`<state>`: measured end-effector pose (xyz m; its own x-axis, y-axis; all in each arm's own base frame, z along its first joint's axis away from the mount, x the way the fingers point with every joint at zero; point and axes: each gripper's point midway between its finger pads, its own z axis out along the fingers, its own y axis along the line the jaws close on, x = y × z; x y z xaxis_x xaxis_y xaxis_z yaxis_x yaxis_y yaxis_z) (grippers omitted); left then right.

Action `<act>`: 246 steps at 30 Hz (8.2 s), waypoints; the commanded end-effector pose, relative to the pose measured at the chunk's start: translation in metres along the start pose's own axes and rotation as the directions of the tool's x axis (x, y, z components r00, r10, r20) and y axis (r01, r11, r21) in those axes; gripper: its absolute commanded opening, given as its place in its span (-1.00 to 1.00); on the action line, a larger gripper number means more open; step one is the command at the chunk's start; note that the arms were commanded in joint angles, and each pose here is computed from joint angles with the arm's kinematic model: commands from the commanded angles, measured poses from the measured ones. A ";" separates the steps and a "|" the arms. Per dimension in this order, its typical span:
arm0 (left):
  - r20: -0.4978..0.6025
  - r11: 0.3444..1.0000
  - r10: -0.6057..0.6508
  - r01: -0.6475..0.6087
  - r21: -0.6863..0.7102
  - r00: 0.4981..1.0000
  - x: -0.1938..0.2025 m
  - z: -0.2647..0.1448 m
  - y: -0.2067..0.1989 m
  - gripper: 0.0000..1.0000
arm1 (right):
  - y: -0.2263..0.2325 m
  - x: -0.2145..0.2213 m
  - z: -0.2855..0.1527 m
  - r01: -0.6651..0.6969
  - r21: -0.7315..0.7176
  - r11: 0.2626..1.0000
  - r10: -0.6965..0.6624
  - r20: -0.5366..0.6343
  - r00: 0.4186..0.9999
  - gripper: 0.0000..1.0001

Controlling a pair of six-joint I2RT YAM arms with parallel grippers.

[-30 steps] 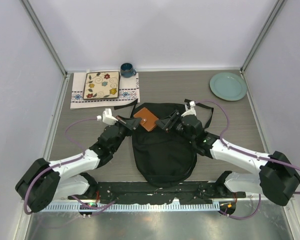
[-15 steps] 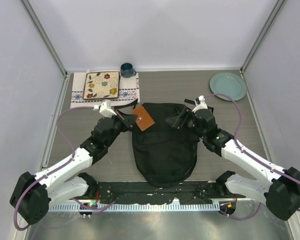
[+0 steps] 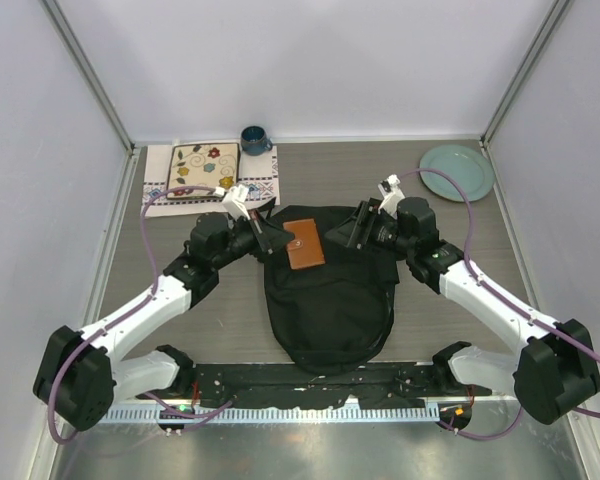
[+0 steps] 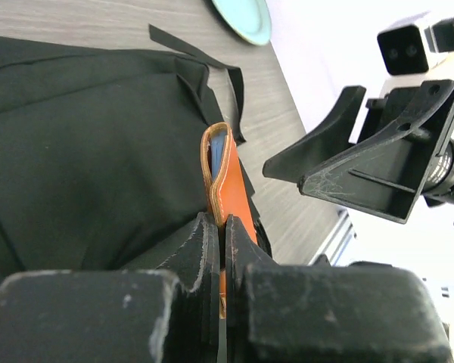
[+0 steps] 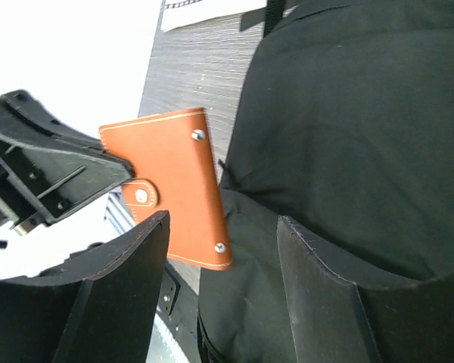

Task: Pack the student bag
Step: Pick up the personal item from the center of the board, then place the personal item in the student bag.

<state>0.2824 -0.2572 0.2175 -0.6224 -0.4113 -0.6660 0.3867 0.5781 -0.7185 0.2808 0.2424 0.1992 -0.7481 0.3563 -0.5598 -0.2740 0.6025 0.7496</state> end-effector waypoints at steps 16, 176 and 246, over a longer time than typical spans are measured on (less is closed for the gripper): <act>-0.089 0.935 0.073 -0.037 0.353 0.993 -0.007 0.001 -0.067 -1.00 | 0.058 -0.001 -0.006 0.021 -0.334 0.942 -0.029 -0.018 0.999 0.30; -0.365 0.932 0.071 -0.192 -0.307 0.928 0.043 0.083 -0.022 -1.00 | -0.020 -0.015 0.011 -0.316 -0.223 0.922 0.383 0.426 0.820 -0.99; -0.372 0.903 0.007 -0.166 -0.396 0.928 0.038 0.039 0.027 0.45 | -0.083 0.062 0.029 -0.166 0.254 0.953 0.095 0.269 0.958 -0.63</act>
<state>0.3020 -0.2919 0.1364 -0.8557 -0.0900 -0.5096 0.1706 0.8807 -0.4419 0.2863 0.2513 0.0943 -0.5788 0.5982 -0.5542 -0.0134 0.6725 0.7400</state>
